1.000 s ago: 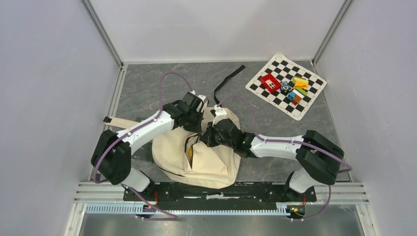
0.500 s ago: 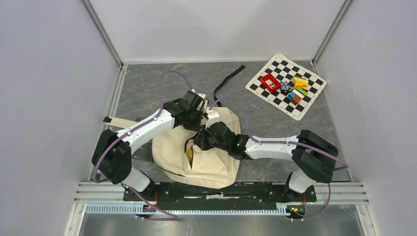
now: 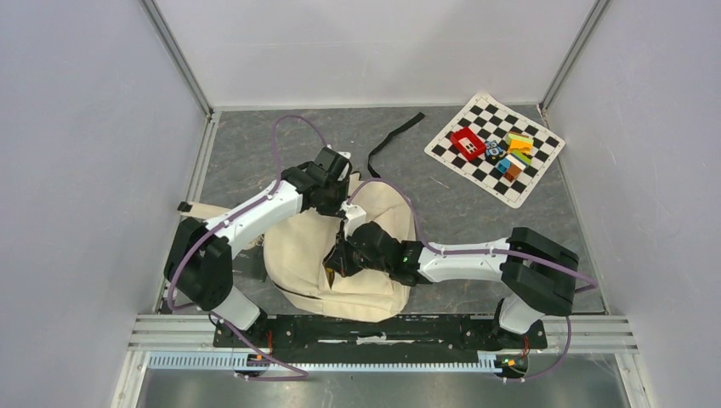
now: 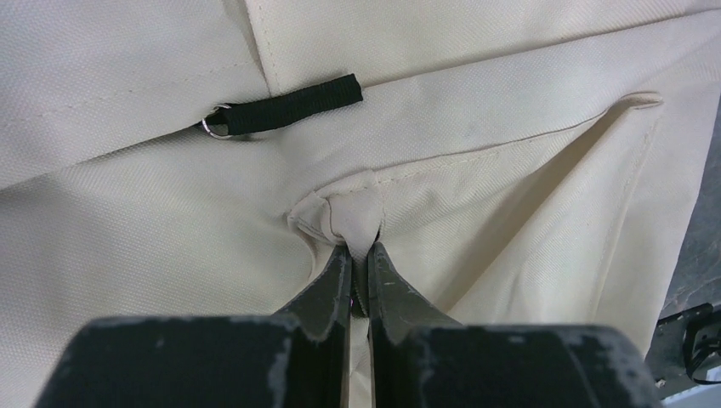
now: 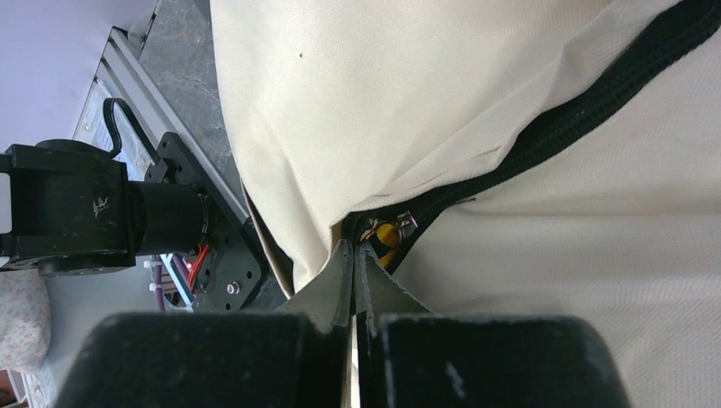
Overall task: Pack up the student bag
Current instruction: Zip the student bag at the center of the board.
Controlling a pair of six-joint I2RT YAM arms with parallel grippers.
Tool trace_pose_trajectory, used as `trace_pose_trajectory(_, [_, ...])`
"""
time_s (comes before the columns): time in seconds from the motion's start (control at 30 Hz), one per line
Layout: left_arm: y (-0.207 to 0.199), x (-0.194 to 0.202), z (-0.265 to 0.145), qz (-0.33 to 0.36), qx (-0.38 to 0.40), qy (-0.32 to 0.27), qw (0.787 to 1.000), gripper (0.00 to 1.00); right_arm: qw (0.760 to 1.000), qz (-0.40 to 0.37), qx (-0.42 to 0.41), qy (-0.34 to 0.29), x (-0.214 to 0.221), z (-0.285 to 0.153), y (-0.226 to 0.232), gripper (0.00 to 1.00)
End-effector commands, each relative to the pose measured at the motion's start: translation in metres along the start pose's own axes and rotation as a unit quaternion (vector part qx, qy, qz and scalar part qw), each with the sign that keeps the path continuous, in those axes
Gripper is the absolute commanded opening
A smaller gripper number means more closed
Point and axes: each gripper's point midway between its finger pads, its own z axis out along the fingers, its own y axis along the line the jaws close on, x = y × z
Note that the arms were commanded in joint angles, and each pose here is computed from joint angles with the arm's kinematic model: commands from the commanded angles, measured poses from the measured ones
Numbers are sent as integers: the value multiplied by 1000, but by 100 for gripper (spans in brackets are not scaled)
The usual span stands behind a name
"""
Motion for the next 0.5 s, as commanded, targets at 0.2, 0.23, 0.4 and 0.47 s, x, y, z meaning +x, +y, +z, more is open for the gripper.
trace_pose_trajectory(0.2, [21, -111, -7, -92, 1, -162, 983, 2, 999, -16, -34, -5, -10, -20, 30, 0])
trace_pose_trajectory(0.23, [23, -115, -6, -97, 4, -166, 981, 2, 999, -17, -31, -3, -7, -21, 27, 0])
trace_pose_trajectory(0.4, [31, -119, 4, -107, 2, -161, 981, 2, 1000, -17, -22, 14, 9, -23, 16, 0])
trace_pose_trajectory(0.47, [37, -120, 8, -112, -4, -158, 981, 2, 999, -18, -19, 22, 17, -26, 12, 0])
